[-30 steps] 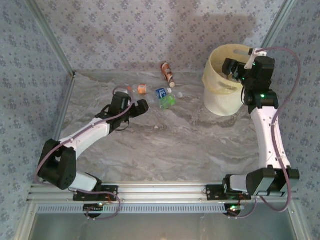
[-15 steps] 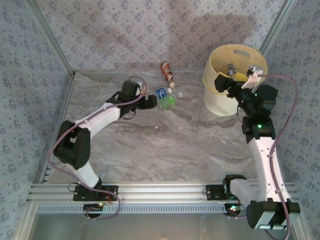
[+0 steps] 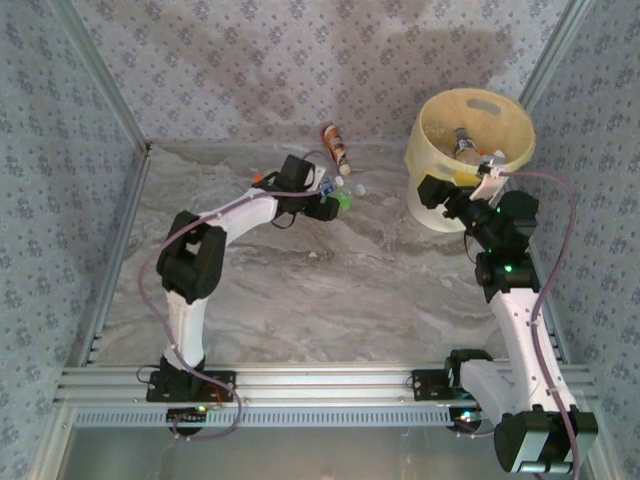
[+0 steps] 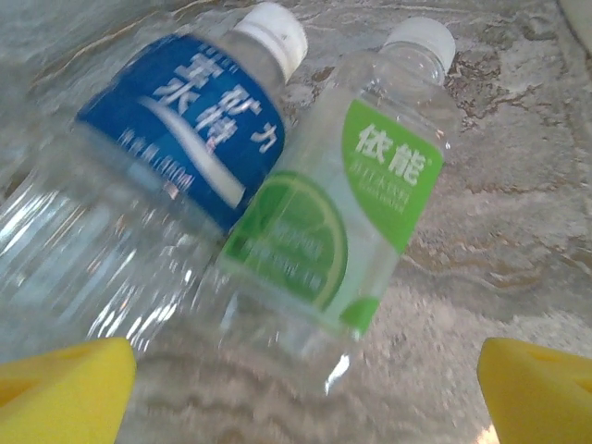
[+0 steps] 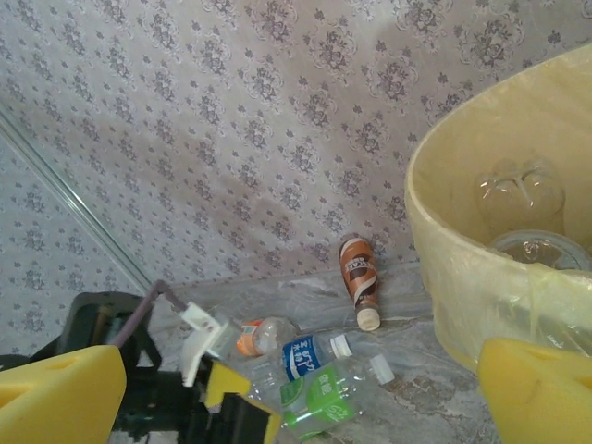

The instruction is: Put the plastic bottles in the bin

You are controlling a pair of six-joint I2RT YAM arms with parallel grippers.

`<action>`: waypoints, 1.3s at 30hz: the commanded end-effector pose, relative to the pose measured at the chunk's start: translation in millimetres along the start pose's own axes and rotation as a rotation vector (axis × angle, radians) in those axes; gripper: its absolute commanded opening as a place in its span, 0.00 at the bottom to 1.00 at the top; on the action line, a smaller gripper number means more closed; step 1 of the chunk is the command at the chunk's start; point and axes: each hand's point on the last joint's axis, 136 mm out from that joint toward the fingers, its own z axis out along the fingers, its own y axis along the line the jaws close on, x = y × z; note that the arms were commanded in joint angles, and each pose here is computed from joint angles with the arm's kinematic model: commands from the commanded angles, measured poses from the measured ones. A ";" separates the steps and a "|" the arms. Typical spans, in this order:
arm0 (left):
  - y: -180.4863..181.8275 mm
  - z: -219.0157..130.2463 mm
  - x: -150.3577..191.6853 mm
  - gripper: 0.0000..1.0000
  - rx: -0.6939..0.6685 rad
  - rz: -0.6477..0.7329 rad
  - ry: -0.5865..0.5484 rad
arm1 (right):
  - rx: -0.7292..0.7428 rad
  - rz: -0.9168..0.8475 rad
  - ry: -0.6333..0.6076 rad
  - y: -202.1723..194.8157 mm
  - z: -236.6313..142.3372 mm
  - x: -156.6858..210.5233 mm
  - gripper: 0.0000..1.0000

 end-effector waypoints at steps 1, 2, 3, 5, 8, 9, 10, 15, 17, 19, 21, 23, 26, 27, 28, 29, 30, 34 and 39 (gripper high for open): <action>5.9 14.6 0.5 0.94 -0.094 0.118 0.051 | -0.023 -0.015 -0.032 9.1 -5.3 -8.9 1.00; 6.1 20.4 1.1 0.94 -0.114 0.135 0.061 | -0.020 -0.014 -0.029 8.6 -5.6 -8.0 1.00; 7.9 25.3 1.5 0.93 -0.135 0.146 0.069 | -0.019 -0.018 -0.031 9.1 -6.5 -8.9 1.00; 8.5 33.4 3.0 0.91 -0.158 0.163 0.086 | -0.014 -0.021 -0.025 8.0 -6.8 -7.0 1.00; 8.2 41.6 5.5 0.87 -0.175 0.171 0.107 | -0.004 -0.037 -0.015 6.4 -7.2 -4.6 1.00; 7.8 43.4 6.0 0.86 -0.180 0.175 0.108 | 0.001 -0.043 -0.009 5.2 -7.3 -3.1 1.00; 6.6 44.4 7.0 0.85 -0.180 0.176 0.109 | 0.005 -0.046 -0.006 4.2 -7.2 -2.1 1.00; 3.7 48.7 14.5 0.72 -0.196 0.175 0.122 | 0.037 -0.034 0.008 -4.7 -4.8 5.5 1.00; 2.5 47.0 18.1 0.69 -0.205 0.169 0.123 | 0.047 -0.024 0.017 -7.7 -3.9 9.2 1.00; 1.0 42.5 20.7 0.64 -0.202 0.159 0.110 | 0.062 -0.006 0.043 -12.3 -3.1 17.9 1.00; -1.8 34.1 22.6 0.61 -0.195 0.146 0.088 | 0.081 0.016 0.085 -17.9 -2.4 31.8 1.00; -4.9 24.5 24.2 0.60 -0.183 0.126 0.068 | 0.099 0.049 0.124 -22.2 -2.3 45.6 1.00; -12.5 7.0 29.4 0.59 -0.155 0.098 0.045 | 0.103 0.074 0.190 -20.5 -2.4 67.9 1.00; -17.0 0.4 32.5 0.58 -0.141 0.091 0.036 | 0.111 0.079 0.210 -20.6 -2.7 75.8 1.00; -20.9 -5.6 34.8 0.58 -0.127 0.087 0.028 | 0.125 0.087 0.224 -21.3 -2.8 83.2 1.00; -25.4 -12.0 38.6 0.58 -0.113 0.079 0.021 | 0.136 0.100 0.232 -22.1 -2.0 90.2 1.00; -30.0 -18.4 40.5 0.57 -0.097 0.074 0.010 | 0.146 0.121 0.242 -22.9 -1.1 98.7 1.00; -49.8 -47.6 48.1 0.57 -0.016 0.038 -0.049 | 0.170 0.227 0.289 -27.5 3.9 127.7 1.00; -64.8 -80.4 47.1 0.55 0.080 -0.015 -0.150 | 0.148 0.409 0.339 -27.5 18.1 149.2 1.00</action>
